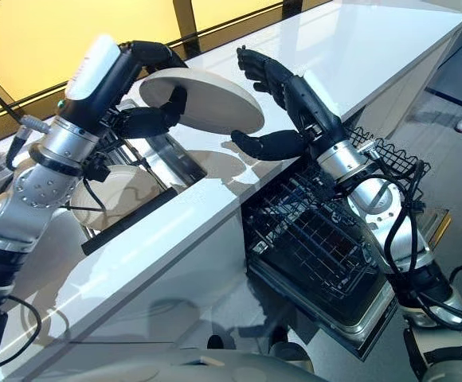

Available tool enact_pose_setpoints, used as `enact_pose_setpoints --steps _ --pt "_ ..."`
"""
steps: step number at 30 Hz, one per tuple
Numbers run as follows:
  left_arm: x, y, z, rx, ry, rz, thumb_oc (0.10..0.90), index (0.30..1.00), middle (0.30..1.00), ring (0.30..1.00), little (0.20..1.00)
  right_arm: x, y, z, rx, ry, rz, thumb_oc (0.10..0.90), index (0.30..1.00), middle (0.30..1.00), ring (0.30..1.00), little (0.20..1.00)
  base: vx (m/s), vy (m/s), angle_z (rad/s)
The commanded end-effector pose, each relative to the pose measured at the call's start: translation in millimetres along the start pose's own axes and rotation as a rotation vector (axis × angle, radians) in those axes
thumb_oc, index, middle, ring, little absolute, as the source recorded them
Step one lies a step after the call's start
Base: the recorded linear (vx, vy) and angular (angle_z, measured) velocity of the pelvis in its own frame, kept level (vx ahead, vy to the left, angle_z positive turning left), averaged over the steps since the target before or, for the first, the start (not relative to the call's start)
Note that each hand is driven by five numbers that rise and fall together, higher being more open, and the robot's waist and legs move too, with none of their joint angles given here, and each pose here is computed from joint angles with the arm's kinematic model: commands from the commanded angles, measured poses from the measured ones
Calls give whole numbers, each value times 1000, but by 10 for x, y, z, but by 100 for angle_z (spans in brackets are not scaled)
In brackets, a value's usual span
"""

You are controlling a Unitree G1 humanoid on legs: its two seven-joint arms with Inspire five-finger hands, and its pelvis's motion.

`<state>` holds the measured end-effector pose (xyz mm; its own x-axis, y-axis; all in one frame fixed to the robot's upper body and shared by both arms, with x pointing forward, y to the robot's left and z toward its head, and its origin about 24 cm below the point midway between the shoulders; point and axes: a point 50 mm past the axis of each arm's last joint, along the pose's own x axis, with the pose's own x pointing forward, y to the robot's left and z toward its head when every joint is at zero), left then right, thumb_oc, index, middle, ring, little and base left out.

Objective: Pick up plates and place into dishwasher.

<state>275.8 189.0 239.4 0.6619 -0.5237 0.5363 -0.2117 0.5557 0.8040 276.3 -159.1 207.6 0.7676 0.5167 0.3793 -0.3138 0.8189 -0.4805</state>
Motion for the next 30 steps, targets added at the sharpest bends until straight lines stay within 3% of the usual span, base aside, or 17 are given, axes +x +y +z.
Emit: enact_pose_setpoints --steps 1,12,15,16,17,19,20,22,23,30 --pt "348 413 378 -5 -242 182 100 300 300 300 200 240 -143 521 -47 -268 -41 800 900 900 900 900 0 0 0" --pt "422 327 568 -108 -343 140 100 300 300 300 200 292 -54 540 -6 -284 -21 800 900 900 900 900 8 1 0" --pt "426 284 656 -51 -404 113 100 300 300 300 200 307 -66 559 11 -298 -46 800 900 900 900 900 0 0 0" --pt "428 281 686 -37 -419 110 100 300 300 300 200 309 -64 566 15 -298 -50 740 848 848 848 840 0 0 0" --pt "430 286 706 -27 -431 114 100 300 300 300 200 310 -65 568 16 -297 -51 630 754 754 754 730 49 7 -1" --pt "430 307 742 -13 -457 125 100 300 300 300 200 313 -67 559 13 -288 -51 575 707 707 707 675 51 7 -1" --pt "426 318 761 -4 -472 133 100 300 300 300 200 309 -65 547 12 -282 -52 460 608 608 608 560 0 0 0" --pt "422 336 790 -15 -487 139 100 300 300 300 200 303 -68 546 16 -283 -58 361 524 524 524 461 0 0 0" --pt "418 346 807 -29 -497 141 100 300 300 300 200 300 -69 550 21 -285 -62 100 300 300 300 200 0 0 0" --pt "387 337 864 -117 -549 137 100 300 300 300 200 303 -75 516 17 -269 -94 100 300 300 300 200 0 0 0"
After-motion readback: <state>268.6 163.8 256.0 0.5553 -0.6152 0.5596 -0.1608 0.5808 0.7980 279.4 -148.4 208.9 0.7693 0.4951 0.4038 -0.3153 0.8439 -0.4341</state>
